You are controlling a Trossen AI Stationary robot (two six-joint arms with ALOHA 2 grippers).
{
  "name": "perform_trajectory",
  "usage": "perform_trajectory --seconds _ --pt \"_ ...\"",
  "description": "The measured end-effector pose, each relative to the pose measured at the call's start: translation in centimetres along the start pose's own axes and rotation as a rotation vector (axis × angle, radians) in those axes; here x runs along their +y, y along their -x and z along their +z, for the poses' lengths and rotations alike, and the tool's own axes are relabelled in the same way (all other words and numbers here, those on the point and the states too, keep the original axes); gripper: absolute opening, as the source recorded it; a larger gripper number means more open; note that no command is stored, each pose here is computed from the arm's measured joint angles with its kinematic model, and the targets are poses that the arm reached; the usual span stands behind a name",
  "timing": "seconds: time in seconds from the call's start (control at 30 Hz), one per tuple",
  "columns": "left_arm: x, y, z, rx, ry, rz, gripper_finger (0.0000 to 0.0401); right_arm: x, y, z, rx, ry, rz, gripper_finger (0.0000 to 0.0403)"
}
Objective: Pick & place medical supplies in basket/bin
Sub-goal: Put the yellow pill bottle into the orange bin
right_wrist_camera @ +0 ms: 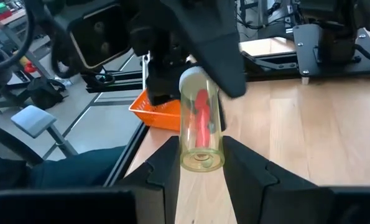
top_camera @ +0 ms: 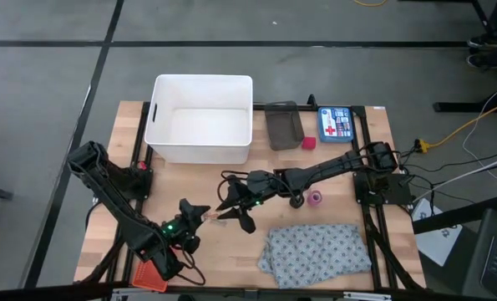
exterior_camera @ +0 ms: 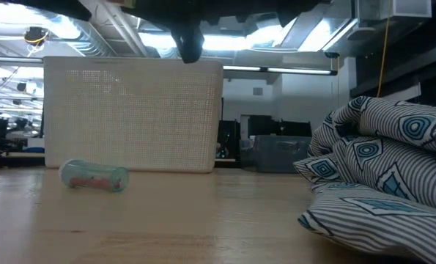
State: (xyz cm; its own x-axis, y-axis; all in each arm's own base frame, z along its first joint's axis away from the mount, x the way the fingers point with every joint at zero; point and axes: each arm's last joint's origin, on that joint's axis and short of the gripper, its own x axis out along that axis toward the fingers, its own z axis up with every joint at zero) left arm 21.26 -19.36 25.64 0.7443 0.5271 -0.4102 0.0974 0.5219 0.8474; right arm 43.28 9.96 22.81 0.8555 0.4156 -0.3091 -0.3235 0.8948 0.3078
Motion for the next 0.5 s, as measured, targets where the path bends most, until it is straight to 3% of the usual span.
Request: perform_trajectory --seconds 0.5 --pt "-0.5 1.4 -0.1 -0.045 0.067 0.037 0.0195 0.0 0.0 -0.1 0.007 -0.002 -0.001 0.0108"
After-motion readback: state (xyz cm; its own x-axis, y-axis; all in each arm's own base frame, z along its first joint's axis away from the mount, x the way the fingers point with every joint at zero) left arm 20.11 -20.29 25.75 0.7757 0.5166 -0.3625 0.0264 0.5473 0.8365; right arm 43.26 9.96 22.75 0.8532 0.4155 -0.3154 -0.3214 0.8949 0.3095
